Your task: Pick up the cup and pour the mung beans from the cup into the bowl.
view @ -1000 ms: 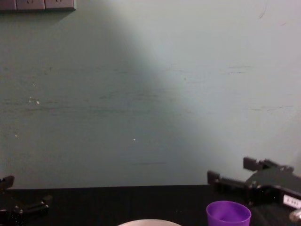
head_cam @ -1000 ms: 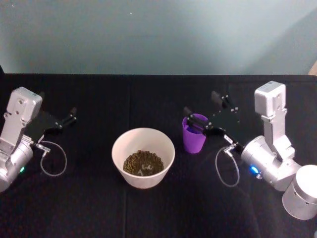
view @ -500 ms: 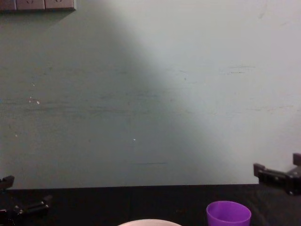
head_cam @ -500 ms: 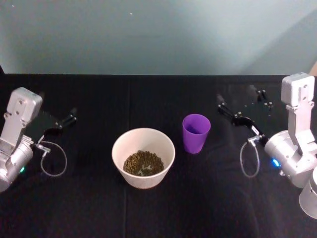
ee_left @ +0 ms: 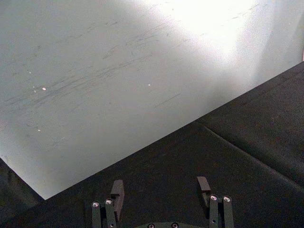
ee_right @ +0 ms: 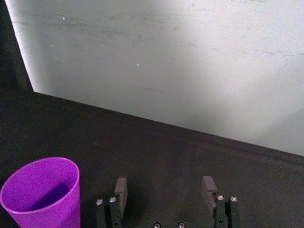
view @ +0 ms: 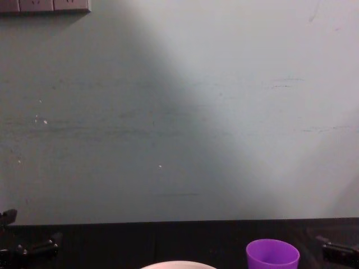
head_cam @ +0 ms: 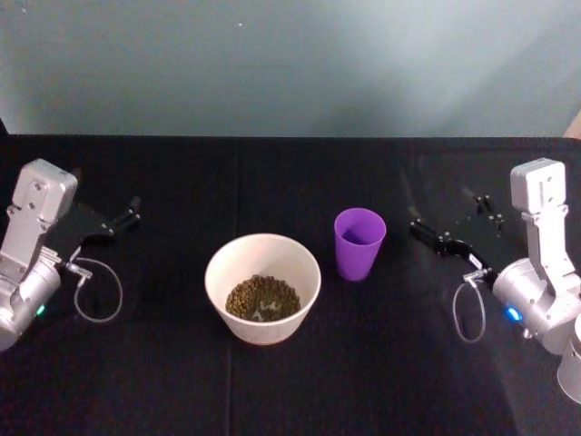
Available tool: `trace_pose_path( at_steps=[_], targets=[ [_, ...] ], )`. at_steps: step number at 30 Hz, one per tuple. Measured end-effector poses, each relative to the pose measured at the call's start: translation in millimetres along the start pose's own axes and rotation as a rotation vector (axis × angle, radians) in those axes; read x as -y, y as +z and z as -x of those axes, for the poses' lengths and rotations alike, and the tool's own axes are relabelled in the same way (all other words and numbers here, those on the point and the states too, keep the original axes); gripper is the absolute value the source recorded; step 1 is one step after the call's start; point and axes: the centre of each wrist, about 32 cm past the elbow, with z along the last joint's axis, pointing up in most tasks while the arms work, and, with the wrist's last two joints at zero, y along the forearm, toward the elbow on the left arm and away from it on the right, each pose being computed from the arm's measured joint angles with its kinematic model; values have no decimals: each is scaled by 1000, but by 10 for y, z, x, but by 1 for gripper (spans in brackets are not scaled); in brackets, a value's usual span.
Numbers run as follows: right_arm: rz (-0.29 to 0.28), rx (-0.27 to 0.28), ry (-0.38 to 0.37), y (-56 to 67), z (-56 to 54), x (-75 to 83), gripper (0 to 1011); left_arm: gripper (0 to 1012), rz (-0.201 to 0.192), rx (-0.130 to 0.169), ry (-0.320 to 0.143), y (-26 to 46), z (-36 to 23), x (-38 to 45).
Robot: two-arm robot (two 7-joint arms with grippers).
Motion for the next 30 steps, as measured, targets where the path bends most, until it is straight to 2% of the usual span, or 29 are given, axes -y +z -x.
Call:
trace_pose_path(
  at_steps=[6,30],
  targets=[
    [7,-5,1,-80,-14,20,1003,1000,0,0,0,0,0,0],
    [4,-6,2,-55,-7,14,1003,1000,0,0,0,0,0,0]
  ],
)
